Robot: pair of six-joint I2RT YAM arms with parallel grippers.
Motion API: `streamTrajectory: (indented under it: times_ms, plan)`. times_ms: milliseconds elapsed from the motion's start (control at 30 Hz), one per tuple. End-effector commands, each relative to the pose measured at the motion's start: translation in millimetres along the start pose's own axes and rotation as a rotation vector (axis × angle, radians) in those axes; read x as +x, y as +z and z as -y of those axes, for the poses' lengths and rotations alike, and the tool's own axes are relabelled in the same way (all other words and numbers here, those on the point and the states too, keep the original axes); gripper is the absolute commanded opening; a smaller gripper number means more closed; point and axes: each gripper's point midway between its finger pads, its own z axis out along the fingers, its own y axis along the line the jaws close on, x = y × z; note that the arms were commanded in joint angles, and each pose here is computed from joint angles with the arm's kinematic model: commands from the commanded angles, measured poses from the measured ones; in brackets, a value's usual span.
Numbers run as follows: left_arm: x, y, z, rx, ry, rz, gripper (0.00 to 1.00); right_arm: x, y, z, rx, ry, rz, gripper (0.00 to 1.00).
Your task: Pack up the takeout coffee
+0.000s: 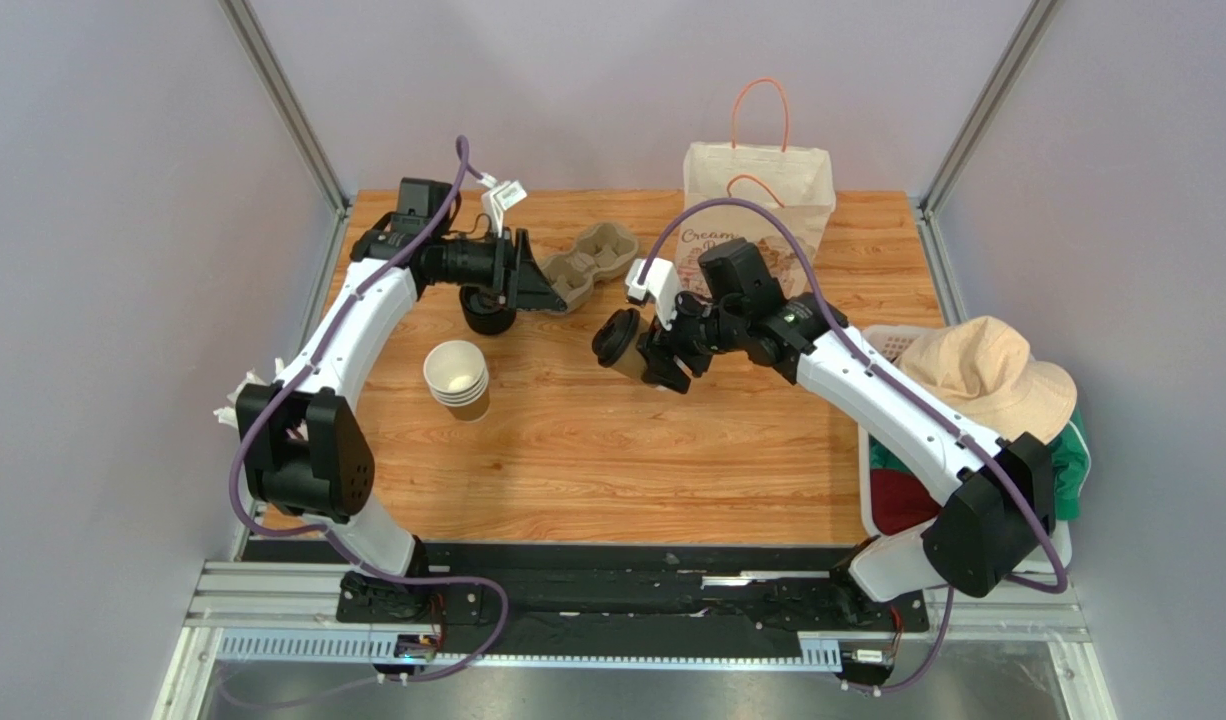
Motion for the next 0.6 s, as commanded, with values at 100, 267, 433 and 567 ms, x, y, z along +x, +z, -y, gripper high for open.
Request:
streamTrajectory:
  times_ms: [100,267,433,567]
  plan:
    - [-2,10,30,0.071,-0.043,-0.04,0.68,-16,-9,8,0.091,-0.091,0.033,0.6]
    - [11,25,36,0.085,-0.051,-0.09,0.68,-19,-12,11,0.119,-0.092,0.041,0.6]
    - [21,34,28,0.09,-0.099,-0.123,0.66,-19,-14,15,0.149,-0.1,0.044,0.59]
    - [27,41,20,0.104,-0.154,-0.148,0.64,-21,-16,15,0.155,-0.1,0.051,0.6]
